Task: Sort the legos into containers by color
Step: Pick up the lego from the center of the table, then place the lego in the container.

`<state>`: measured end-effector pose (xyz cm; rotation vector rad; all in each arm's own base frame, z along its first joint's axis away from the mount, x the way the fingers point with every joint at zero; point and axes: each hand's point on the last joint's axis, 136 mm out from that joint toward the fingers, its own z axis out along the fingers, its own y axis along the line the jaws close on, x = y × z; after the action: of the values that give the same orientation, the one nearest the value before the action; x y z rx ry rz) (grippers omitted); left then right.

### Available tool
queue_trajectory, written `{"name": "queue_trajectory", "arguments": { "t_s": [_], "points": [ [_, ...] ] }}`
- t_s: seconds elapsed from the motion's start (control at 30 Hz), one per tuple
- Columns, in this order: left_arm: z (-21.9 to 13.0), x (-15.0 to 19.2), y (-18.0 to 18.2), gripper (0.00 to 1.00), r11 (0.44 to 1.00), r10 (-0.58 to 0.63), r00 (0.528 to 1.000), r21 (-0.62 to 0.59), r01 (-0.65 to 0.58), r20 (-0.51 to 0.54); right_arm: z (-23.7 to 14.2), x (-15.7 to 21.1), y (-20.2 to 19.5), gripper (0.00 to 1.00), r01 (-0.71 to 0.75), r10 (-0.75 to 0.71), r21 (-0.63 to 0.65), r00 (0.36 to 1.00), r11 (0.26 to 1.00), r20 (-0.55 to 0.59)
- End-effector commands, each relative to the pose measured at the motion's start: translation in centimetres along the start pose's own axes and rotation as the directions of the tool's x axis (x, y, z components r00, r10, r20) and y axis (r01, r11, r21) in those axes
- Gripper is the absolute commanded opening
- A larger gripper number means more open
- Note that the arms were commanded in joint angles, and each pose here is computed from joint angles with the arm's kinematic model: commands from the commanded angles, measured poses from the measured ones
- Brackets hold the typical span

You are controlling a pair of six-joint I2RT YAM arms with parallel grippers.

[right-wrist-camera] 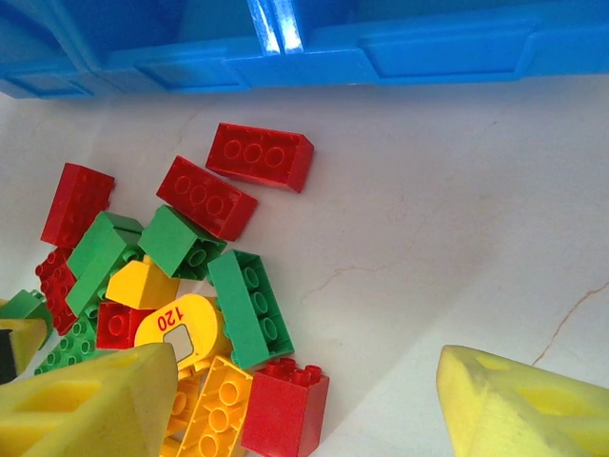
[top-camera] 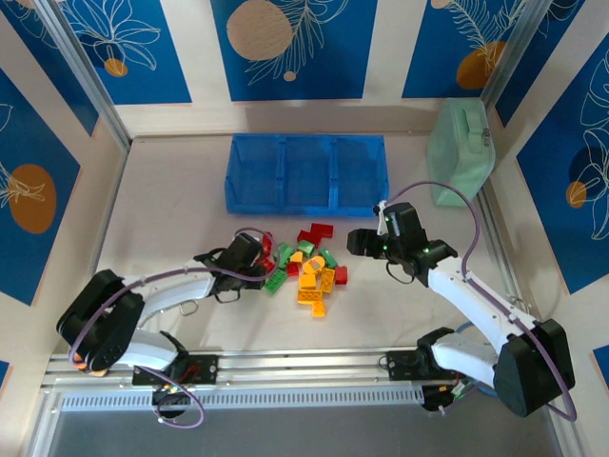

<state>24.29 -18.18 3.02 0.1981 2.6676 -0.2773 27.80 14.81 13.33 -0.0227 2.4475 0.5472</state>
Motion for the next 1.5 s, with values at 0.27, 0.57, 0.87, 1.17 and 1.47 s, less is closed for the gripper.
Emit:
{"name": "queue_trajectory", "arguments": {
  "t_s": [0.27,0.57,0.87,1.17,1.47],
  "points": [
    [-4.5,-5.1,-0.8,0.32,1.0,0.026,0.99,-0.021,-0.023,0.14,1.1,0.2,0.7,0.73,-0.002,0.001,-0.03,0.999,1.0,-0.037],
    [-5.2,-9.7,-2.2,0.32,0.999,0.035,0.982,0.005,-0.037,0.184,1.1,0.8,0.6,0.8,-0.003,0.001,-0.024,0.998,1.0,-0.06],
    [-5.5,-14.7,-1.3,0.31,1.0,-0.011,0.974,0.025,0.006,0.228,0.9,2.3,0.1,0.82,-0.008,0.006,-0.022,0.996,1.0,-0.086],
    [-3.2,-20.7,1.4,0.31,0.997,-0.077,0.969,0.025,0.073,0.235,0.3,2.7,0.1,0.81,-0.013,0.01,-0.027,0.996,1.0,-0.088],
    [0.1,-23.4,2.7,0.31,0.994,-0.108,0.974,0.03,0.104,0.2,-0.7,3.2,-0.3,0.82,-0.01,0.009,-0.016,0.997,1.0,-0.08]
  ]
}}
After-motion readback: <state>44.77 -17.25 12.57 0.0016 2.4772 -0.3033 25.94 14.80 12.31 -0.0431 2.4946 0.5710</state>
